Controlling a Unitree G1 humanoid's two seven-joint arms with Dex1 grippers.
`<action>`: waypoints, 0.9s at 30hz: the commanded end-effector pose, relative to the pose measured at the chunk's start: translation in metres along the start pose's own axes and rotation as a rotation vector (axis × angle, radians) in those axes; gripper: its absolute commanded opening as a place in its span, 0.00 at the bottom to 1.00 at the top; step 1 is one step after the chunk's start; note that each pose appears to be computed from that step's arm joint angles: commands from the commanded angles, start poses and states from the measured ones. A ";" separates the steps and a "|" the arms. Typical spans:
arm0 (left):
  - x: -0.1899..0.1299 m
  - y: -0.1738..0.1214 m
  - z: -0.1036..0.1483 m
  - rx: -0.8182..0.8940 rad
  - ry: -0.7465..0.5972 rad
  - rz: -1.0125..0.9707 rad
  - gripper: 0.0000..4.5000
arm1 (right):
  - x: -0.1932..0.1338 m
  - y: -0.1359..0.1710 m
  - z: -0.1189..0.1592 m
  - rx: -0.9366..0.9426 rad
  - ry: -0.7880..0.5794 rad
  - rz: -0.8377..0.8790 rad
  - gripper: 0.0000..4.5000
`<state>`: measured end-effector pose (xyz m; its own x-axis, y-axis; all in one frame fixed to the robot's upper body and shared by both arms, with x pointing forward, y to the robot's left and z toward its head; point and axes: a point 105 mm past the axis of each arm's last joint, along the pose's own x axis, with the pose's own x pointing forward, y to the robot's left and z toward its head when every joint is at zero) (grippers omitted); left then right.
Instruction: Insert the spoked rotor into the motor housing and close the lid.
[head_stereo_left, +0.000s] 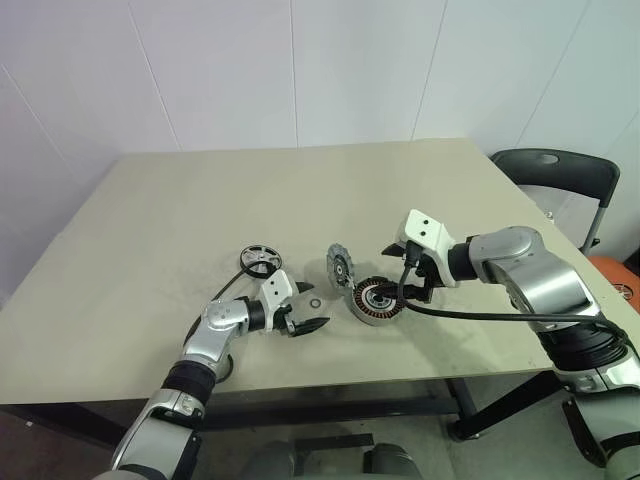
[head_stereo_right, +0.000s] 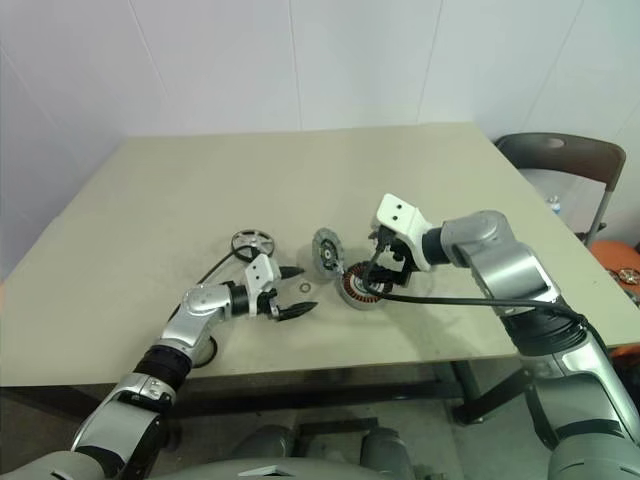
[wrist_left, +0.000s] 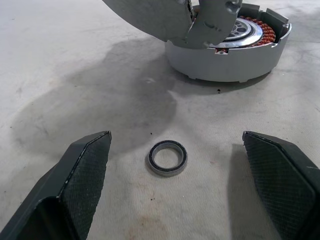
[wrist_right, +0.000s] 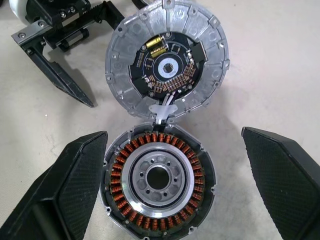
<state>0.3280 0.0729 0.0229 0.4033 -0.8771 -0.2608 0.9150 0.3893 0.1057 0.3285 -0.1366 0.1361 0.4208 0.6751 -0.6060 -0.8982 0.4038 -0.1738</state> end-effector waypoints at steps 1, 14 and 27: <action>0.000 -0.002 -0.015 -0.022 0.090 -0.026 0.99 | -0.003 -0.001 0.009 -0.046 -0.018 -0.019 1.00; -0.008 -0.007 -0.025 -0.093 0.134 -0.059 0.24 | -0.002 -0.003 0.010 -0.063 -0.015 -0.032 1.00; -0.032 0.045 0.029 -0.206 -0.213 0.205 0.15 | -0.007 -0.007 0.004 -0.032 -0.022 -0.048 1.00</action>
<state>0.3398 0.0917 0.0344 0.5041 -0.8502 -0.1520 0.8503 0.5194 -0.0851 0.3292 -0.1393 0.1325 0.4351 0.6598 -0.6127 -0.8921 0.4079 -0.1942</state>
